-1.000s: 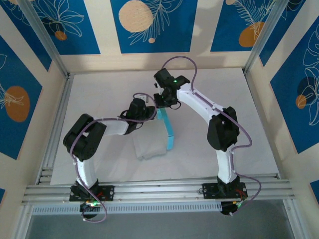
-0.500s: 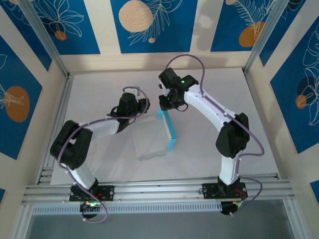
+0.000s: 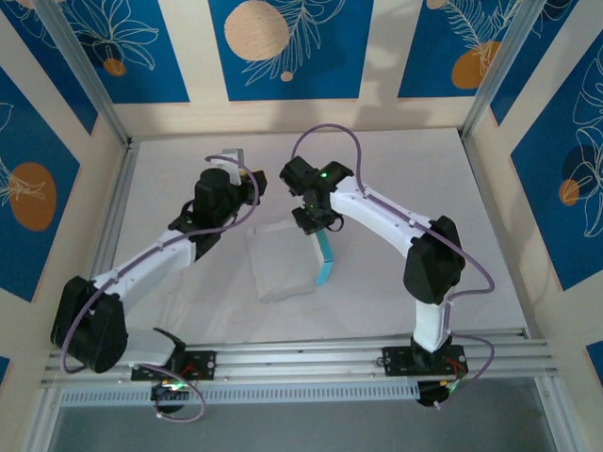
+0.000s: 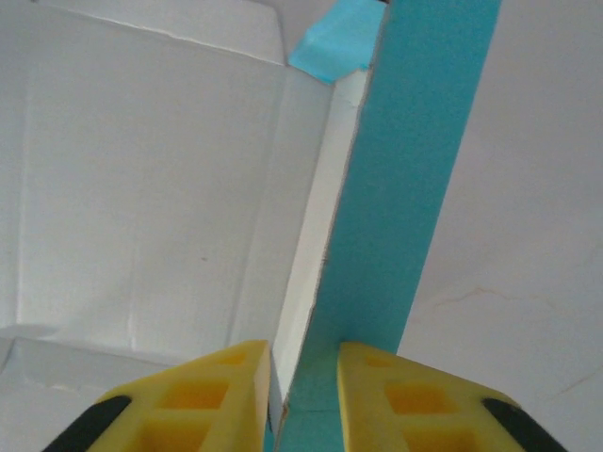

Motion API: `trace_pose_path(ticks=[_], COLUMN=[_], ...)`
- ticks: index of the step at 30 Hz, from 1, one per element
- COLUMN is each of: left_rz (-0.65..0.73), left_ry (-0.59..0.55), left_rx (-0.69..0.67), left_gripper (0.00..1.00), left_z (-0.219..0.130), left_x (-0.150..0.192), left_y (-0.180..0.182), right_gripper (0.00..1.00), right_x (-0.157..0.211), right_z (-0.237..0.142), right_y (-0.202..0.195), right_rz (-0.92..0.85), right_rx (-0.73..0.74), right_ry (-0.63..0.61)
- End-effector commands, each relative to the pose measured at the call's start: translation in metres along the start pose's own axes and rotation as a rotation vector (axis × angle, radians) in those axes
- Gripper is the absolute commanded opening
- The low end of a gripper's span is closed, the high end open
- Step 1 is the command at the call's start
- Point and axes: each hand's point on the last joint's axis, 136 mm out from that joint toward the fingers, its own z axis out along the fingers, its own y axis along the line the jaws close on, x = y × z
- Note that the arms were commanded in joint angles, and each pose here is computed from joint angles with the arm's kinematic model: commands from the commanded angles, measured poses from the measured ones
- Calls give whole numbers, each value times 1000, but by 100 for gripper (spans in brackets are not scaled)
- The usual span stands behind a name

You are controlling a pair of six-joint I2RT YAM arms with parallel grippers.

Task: Fold the paper box

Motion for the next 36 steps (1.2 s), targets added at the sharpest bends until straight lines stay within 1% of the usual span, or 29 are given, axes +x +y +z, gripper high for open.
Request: trace_pose_path(ticks=[1,9,14,16,19,20,23,25,27,28,30,32,34,36], left_rz=[22,56,72,86,129,143,158,144,108,91,14,-74,-154,-233], left_ry=[24,9,-6,-7,9,21,45,77,141,185,292,394,488,559], left_rx=[-33,-22,-7,3,18,8,-59,-89,-101,-96,-73,-46,-25,-10], left_gripper=[36,38,39,41,43,44,46,46,46,46,46,45,44,43], left_z=[-9,-23,-31,-35,-44,-47,-63,-72,-79,-80,-79,-78,-73,-68], left_x=[5,-10,-23,-30,-35,-34,-37,-31,-12,0,35,69,101,126], left_y=[9,3,-4,-8,-13,-12,-1,5,11,13,14,13,12,8], right_gripper=[23,20,20,22,29,31,32,35,38,37,32,28,26,24], right_x=[10,17,34,38,34,33,31,36,45,51,66,76,88,103], right_z=[16,28,53,62,54,50,37,37,43,47,57,66,75,83], right_y=[-19,-47,-64,-65,-66,-70,-89,-95,-92,-93,-97,-98,-93,-83], right_rz=[20,208,360,428,484,511,581,593,631,664,720,721,729,736], right_rx=[64,-63,-177,-252,-317,-328,-352,-352,-363,-361,-322,-264,-221,-178], right_ry=[42,16,49,60,1,-21,-100,-109,-75,-56,-5,8,49,116])
